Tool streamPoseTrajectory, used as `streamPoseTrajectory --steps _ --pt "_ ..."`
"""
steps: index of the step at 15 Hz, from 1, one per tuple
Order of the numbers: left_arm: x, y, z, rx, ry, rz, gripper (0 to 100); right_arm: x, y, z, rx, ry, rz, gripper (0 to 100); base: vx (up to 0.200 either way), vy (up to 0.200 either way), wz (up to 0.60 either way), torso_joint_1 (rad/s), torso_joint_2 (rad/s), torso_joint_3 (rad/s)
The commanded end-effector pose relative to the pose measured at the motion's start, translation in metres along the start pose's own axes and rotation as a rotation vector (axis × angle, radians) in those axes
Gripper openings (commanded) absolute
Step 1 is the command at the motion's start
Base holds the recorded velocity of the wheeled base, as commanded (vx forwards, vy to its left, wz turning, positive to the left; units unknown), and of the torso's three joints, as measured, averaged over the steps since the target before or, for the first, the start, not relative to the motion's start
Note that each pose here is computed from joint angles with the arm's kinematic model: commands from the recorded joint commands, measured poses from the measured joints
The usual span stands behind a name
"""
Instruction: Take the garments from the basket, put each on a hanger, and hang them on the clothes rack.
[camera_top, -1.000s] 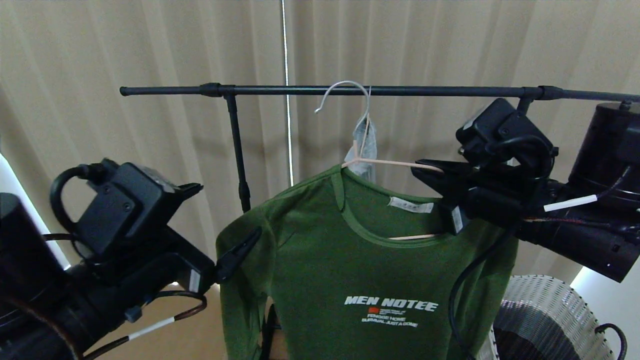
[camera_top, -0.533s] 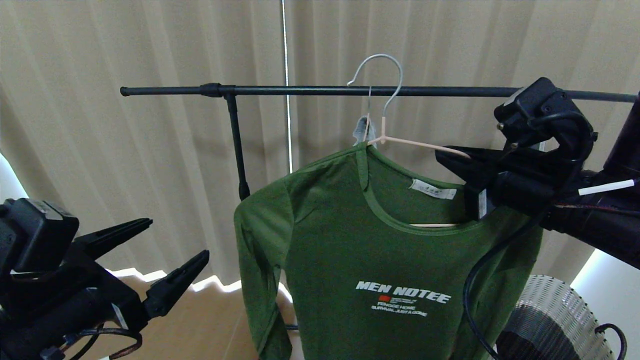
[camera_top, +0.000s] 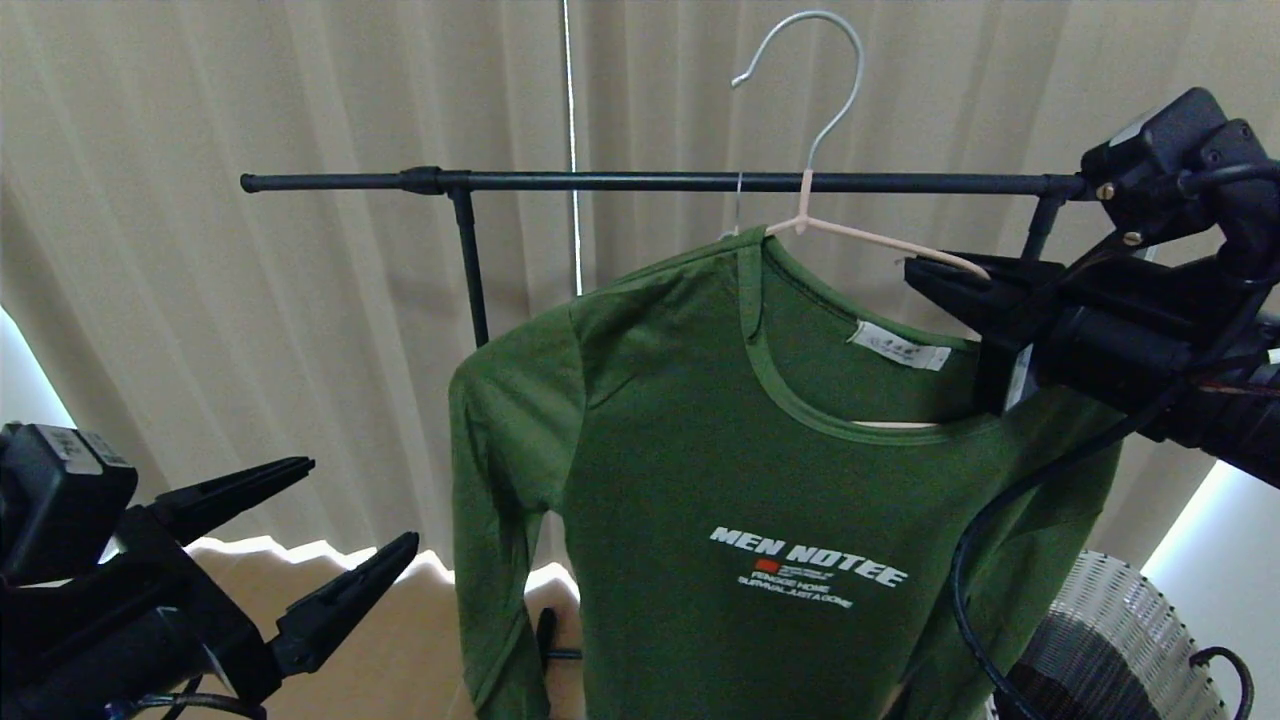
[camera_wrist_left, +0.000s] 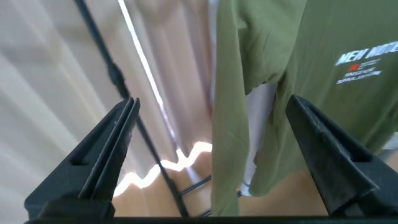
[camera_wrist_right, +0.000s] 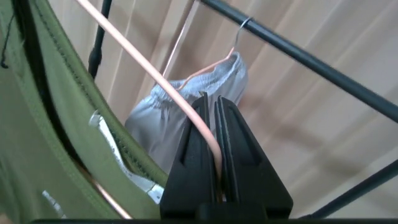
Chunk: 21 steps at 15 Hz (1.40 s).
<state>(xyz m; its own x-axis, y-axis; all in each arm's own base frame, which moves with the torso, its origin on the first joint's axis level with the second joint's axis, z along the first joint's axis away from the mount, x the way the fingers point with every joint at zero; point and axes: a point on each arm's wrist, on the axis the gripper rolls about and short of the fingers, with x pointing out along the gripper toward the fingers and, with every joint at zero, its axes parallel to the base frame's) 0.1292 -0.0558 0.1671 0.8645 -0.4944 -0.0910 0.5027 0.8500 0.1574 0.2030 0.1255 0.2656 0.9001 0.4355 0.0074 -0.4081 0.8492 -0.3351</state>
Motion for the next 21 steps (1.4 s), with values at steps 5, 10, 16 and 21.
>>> streamPoseTrajectory --steps 5,10,16,21 --pt "0.011 -0.001 -0.006 -0.036 0.039 -0.074 100 -0.015 -0.002 0.012 0.013 -0.084 0.081 0 0.000 0.000 0.00 0.000 0.00 0.000" --pt "0.025 -0.001 -0.017 -0.050 0.029 -0.072 0 -0.017 0.006 0.014 0.053 -0.091 0.119 0 0.000 0.000 0.00 0.000 0.00 0.000" --pt "0.018 0.008 -0.009 -0.045 -0.018 -0.006 0 -0.016 0.000 0.015 0.050 -0.087 0.088 0 0.000 0.000 0.00 0.000 0.00 0.000" --pt "0.012 0.027 -0.009 -0.039 -0.022 0.118 0 -0.015 -0.025 0.006 0.044 -0.051 -0.026 0 0.000 0.000 0.00 0.000 0.00 0.000"
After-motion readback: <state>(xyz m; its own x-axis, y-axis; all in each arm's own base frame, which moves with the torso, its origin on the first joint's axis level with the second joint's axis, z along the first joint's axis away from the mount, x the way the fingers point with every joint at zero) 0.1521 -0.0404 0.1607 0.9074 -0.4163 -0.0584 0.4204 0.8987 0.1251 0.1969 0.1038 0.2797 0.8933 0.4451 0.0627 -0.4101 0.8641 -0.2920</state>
